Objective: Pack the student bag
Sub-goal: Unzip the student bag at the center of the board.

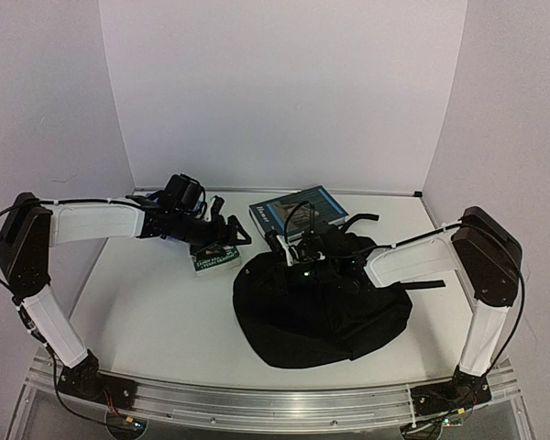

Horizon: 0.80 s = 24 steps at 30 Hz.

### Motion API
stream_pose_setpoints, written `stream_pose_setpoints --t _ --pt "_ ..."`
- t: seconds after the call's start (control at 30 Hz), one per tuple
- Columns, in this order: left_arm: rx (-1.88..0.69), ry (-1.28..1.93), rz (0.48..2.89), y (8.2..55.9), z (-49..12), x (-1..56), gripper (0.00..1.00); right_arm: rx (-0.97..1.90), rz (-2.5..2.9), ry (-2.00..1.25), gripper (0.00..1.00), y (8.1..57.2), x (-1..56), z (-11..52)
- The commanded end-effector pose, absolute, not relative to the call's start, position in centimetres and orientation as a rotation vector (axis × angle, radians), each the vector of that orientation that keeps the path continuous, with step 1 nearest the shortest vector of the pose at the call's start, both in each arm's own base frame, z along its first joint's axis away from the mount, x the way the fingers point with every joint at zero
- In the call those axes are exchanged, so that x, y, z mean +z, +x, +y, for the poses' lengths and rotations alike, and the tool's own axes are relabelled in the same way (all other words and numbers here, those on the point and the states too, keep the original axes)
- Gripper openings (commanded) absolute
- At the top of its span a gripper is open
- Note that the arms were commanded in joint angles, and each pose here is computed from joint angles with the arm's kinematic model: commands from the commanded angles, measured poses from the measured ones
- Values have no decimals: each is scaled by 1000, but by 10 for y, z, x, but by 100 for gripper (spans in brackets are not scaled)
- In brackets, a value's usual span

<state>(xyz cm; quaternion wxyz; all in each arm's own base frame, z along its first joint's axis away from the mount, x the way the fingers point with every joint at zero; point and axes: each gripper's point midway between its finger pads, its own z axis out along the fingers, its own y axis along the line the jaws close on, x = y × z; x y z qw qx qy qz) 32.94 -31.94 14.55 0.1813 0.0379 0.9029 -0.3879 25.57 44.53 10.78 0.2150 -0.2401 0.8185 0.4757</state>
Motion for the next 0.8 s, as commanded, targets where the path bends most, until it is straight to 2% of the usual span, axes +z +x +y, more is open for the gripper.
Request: stream_pose_setpoints --t 0.0,0.13,0.2,0.43,0.6,0.7,0.77 --pt "-1107 268 2561 331 -344 146 91 1363 2182 -666 0 256 137 447" --pt "-1099 294 2608 330 -353 133 87 1368 2171 -666 0 257 142 447" --pt "-1111 312 2617 328 -358 130 81 1369 2168 -665 0 257 143 447" --pt "-1126 343 2666 320 -367 117 51 1357 2169 -655 0 258 143 446" --pt "-1134 344 2671 317 -368 115 18 1350 2165 -642 0 260 145 445" --pt "-1141 330 2651 318 -368 119 5 1350 2172 -632 0 259 145 444" --pt "-1141 314 2639 320 -367 121 0 1344 2192 -621 0 259 143 442"
